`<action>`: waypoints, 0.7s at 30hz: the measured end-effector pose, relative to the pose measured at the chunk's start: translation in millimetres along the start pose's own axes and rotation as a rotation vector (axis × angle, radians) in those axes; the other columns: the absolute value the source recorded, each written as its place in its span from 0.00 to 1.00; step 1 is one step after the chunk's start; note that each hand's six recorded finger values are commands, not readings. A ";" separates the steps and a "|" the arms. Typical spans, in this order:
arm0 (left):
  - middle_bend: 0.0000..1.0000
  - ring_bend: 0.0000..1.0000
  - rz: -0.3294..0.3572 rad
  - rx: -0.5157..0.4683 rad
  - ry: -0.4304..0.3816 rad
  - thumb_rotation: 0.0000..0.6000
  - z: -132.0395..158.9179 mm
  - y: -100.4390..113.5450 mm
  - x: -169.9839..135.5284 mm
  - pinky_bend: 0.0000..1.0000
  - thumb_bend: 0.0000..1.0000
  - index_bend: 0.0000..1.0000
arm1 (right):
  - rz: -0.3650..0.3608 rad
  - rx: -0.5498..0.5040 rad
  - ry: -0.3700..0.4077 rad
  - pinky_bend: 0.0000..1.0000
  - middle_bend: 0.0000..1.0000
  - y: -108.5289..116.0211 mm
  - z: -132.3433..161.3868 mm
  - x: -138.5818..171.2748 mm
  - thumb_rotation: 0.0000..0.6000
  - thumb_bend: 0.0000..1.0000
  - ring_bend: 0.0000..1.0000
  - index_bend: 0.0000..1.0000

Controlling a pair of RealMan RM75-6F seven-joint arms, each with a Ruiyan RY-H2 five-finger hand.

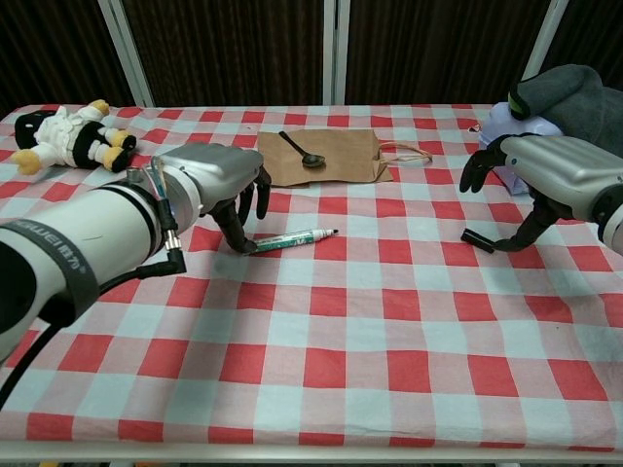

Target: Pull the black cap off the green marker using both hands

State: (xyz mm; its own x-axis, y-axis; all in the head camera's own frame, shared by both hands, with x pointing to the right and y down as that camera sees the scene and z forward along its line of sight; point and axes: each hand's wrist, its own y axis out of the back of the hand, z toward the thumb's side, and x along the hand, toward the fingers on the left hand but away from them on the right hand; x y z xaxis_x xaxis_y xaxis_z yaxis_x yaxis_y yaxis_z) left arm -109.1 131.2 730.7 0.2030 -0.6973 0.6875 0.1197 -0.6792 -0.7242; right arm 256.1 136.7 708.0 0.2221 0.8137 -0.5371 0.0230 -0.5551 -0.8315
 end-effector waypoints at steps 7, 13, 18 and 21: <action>0.44 0.39 0.112 -0.037 0.009 1.00 -10.1 27.6 -5.0 0.43 0.19 0.42 | -0.068 -0.010 -0.009 0.05 0.31 22.3 -5.6 10.1 1.00 0.02 0.07 0.32; 0.32 0.27 0.282 -0.029 -0.049 1.00 -31.7 51.9 -21.9 0.28 0.14 0.34 | -0.166 0.003 -0.056 0.05 0.24 49.7 -30.8 41.6 1.00 0.13 0.03 0.26; 0.23 0.11 0.442 0.021 -0.048 1.00 -79.3 54.2 -59.9 0.12 0.14 0.24 | -0.198 0.017 -0.124 0.00 0.18 58.0 -64.4 86.6 1.00 0.14 0.00 0.20; 0.23 0.11 0.457 0.023 0.009 1.00 -119.2 35.5 -93.7 0.11 0.14 0.24 | -0.195 0.008 -0.166 0.00 0.17 57.7 -81.0 120.5 1.00 0.14 0.00 0.18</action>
State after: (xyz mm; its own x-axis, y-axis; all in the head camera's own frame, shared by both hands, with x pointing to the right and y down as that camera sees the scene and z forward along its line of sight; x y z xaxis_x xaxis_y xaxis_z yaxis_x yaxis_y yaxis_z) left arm -239.8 145.1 647.1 0.2317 -0.9260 0.2980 0.0411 -0.2967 -0.9541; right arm 363.2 188.8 606.8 0.0510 0.9227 -0.3820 0.0413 -0.3842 -0.9223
